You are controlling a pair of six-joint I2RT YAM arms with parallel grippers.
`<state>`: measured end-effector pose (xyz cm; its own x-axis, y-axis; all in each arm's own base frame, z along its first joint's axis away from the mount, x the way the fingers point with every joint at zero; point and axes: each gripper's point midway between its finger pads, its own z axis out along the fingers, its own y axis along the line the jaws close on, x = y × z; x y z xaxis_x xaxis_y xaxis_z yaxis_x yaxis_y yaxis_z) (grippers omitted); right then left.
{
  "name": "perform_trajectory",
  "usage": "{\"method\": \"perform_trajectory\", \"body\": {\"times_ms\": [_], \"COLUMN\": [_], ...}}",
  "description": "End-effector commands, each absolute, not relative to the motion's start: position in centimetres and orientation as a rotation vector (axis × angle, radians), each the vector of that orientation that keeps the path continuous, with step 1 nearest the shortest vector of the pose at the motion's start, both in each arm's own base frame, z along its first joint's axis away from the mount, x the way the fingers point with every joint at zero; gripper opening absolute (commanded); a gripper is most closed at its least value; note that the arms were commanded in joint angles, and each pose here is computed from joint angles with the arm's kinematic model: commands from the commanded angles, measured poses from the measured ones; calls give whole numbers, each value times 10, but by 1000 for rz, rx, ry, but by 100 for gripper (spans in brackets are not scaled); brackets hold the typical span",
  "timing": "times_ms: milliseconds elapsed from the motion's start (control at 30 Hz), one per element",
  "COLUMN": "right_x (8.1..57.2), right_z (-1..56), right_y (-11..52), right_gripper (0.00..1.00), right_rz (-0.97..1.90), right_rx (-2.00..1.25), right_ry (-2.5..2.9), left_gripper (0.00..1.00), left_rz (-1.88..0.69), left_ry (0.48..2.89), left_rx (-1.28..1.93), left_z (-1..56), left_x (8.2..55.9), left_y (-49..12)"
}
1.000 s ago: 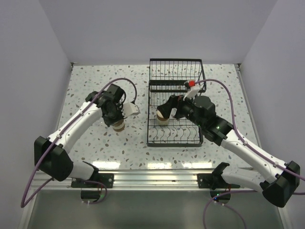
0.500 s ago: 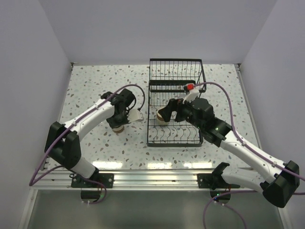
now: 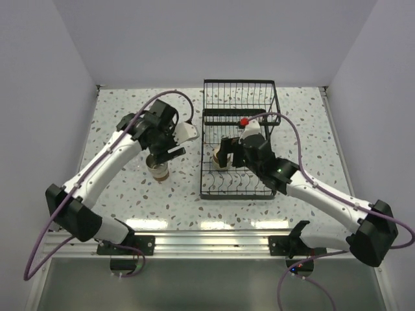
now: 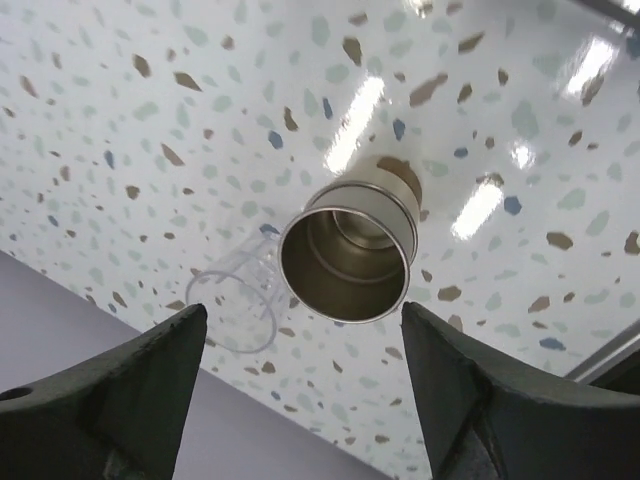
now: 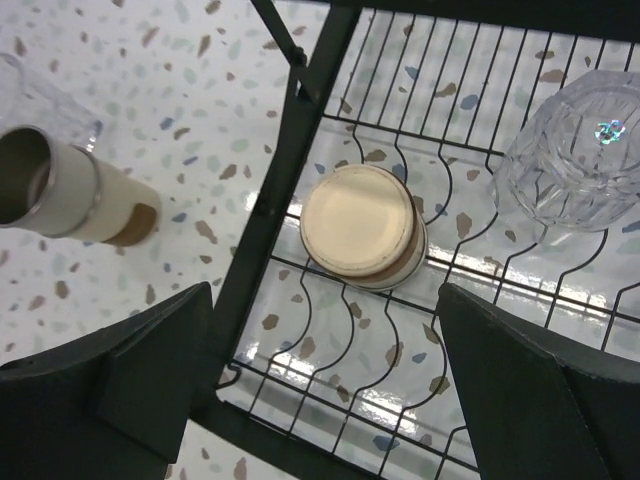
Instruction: Unload the cups from the dish rack
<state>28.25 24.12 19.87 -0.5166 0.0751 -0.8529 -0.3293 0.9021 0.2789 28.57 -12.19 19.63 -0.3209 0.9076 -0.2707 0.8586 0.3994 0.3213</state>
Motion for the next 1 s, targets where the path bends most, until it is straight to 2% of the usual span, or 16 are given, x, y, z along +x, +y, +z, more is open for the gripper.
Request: {"method": "perform_trajectory", "body": {"times_ms": [0, 67, 200, 633, 767, 800, 867, 967], "right_x": [296, 303, 317, 341, 343, 344, 344, 343], "right_z": [199, 198, 190, 140, 131, 129, 126, 124], "right_y": [240, 247, 259, 265, 265, 266, 268, 268], "right_gripper": [98, 98, 98, 98, 91, 86, 82, 60], "right_rz": [346, 330, 295, 118, 111, 108, 104, 101], "right_rx": [-184, -180, -204, -208, -209, -214, -225, -233], "right_ry": [2031, 2002, 1966, 2025, 2025, 2028, 2034, 2039], "left_gripper": [84, 88, 88, 89, 89, 89, 89, 89], "left_rz": [26, -53, -82, -179, -198, -201, -207, -211], "left_ry": [2128, 2076, 2083, 2072, 2061, 2058, 2059, 2063], "left_rx": [1281, 1143, 960, 969, 972, 975, 972, 974], "left_z": [247, 261, 264, 253, 255, 255, 255, 253], "left_x": [281, 289, 297, 282, 280, 280, 280, 279], "left_y": [-134, -140, -124, -132, -135, -135, -136, -136]}}
